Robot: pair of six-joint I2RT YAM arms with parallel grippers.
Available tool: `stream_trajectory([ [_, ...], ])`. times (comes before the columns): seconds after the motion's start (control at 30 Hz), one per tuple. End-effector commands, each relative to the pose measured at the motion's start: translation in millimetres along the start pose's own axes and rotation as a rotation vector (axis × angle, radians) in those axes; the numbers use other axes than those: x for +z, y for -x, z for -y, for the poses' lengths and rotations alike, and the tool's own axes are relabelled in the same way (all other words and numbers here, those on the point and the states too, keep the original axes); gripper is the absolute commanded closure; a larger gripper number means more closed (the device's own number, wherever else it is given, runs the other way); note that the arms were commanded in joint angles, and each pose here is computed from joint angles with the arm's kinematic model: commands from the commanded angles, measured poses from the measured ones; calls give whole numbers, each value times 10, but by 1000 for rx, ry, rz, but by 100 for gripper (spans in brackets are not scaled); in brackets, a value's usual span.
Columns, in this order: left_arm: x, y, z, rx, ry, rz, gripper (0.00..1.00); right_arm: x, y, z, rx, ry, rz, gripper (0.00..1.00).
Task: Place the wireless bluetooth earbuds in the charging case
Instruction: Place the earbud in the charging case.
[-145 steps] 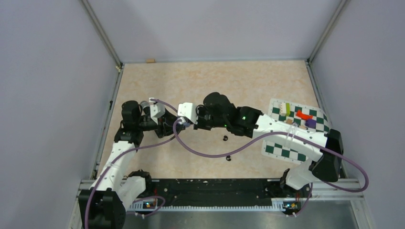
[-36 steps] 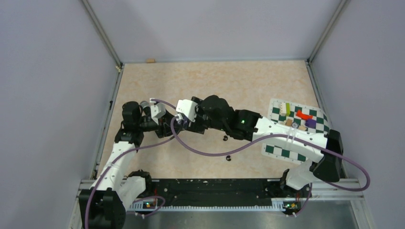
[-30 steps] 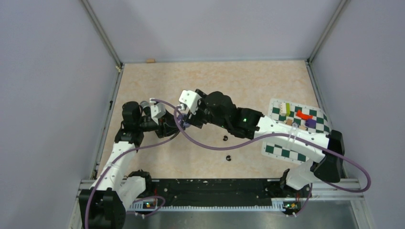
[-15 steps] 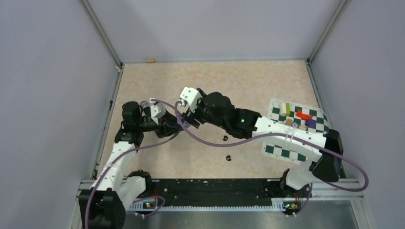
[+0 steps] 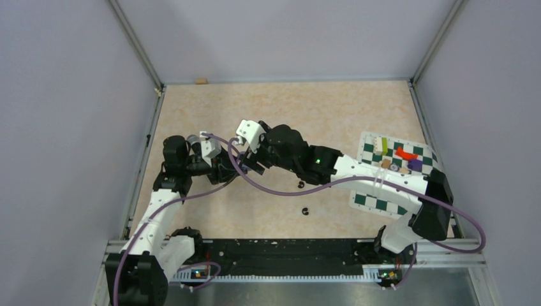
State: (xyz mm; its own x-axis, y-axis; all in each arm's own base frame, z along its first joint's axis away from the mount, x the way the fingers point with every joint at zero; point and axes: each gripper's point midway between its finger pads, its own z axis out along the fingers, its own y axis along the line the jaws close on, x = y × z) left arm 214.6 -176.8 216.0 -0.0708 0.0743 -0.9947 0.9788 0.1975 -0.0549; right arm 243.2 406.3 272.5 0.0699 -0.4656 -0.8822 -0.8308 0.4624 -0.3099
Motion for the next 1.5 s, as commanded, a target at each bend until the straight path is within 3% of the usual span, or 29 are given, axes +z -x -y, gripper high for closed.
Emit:
stream_trajectory([
  [0.0,1,137,31,81,-20,25,100,28,32,13,18,0,19,29],
  [0.7,-1,140,35,83,-20,26,100,64,-72,-17,-33,21,-21,28],
  [0.97,1,129,31,81,-20,25,100,-48,78,28,-25,19,8,28],
  [1.2,5,126,22,76,-21,24,100,-399,398,260,-11,-16,94,27],
  [1.47,4,137,24,75,-22,25,100,-613,417,777,48,-136,146,26],
])
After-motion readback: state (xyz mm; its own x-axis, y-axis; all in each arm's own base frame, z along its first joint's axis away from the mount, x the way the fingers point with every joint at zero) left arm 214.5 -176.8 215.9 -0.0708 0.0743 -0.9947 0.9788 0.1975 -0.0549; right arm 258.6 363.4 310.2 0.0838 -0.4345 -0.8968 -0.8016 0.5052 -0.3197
